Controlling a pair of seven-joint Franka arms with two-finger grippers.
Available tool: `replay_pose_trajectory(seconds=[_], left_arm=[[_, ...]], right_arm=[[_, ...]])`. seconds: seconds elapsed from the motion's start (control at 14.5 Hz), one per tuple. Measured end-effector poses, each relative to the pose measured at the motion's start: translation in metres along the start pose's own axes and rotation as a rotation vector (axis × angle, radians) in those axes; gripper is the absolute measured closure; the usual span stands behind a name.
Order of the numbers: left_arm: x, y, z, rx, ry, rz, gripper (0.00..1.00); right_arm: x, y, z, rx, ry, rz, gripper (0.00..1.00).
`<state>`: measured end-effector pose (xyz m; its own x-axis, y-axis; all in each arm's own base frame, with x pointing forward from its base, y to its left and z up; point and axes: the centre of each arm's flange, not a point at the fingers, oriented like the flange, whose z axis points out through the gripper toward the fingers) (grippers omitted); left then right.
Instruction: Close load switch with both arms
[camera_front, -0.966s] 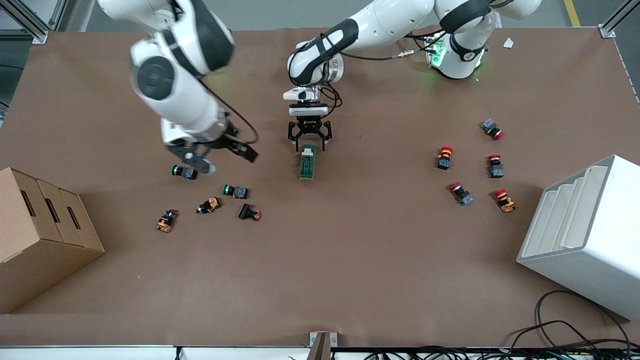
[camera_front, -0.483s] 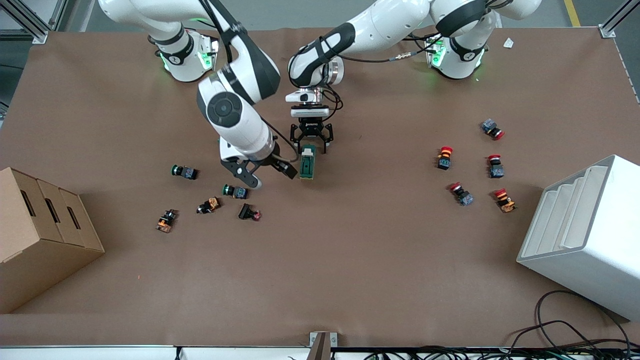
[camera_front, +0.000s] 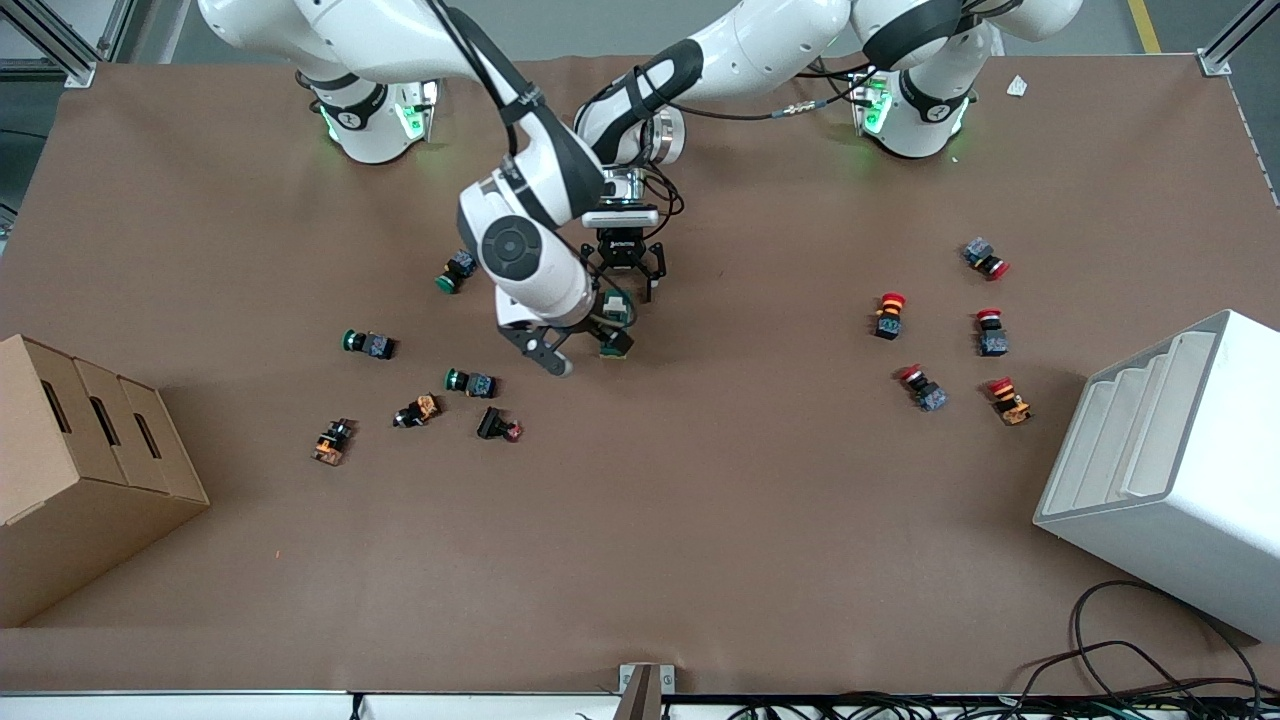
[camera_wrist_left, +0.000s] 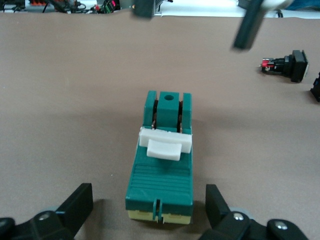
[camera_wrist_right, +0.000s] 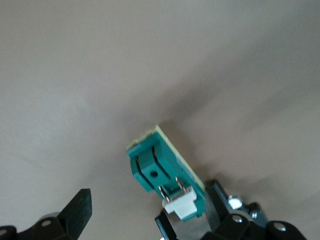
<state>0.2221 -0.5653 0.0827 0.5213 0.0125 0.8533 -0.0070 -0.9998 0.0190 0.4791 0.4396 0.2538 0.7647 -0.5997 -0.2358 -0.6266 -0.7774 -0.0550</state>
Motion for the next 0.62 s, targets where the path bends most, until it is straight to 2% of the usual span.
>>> replay_pose_trajectory(seconds=[0.21, 0.48, 0.62], left_arm=[[-0.006, -0.001, 0.000, -0.003, 0.036, 0.004, 0.00], [-0.006, -0.001, 0.000, -0.004, 0.037, 0.004, 0.00], [-0.006, -0.001, 0.000, -0.004, 0.037, 0.004, 0.00]], right_arm=[[-0.014, 0.001, 0.023, -0.033, -0.011, -0.015, 0.00], [-0.022, 0.005, 0.050, -0.075, -0.017, -0.025, 0.00], [-0.027, 0.005, 0.058, -0.072, -0.026, -0.020, 0.00]])
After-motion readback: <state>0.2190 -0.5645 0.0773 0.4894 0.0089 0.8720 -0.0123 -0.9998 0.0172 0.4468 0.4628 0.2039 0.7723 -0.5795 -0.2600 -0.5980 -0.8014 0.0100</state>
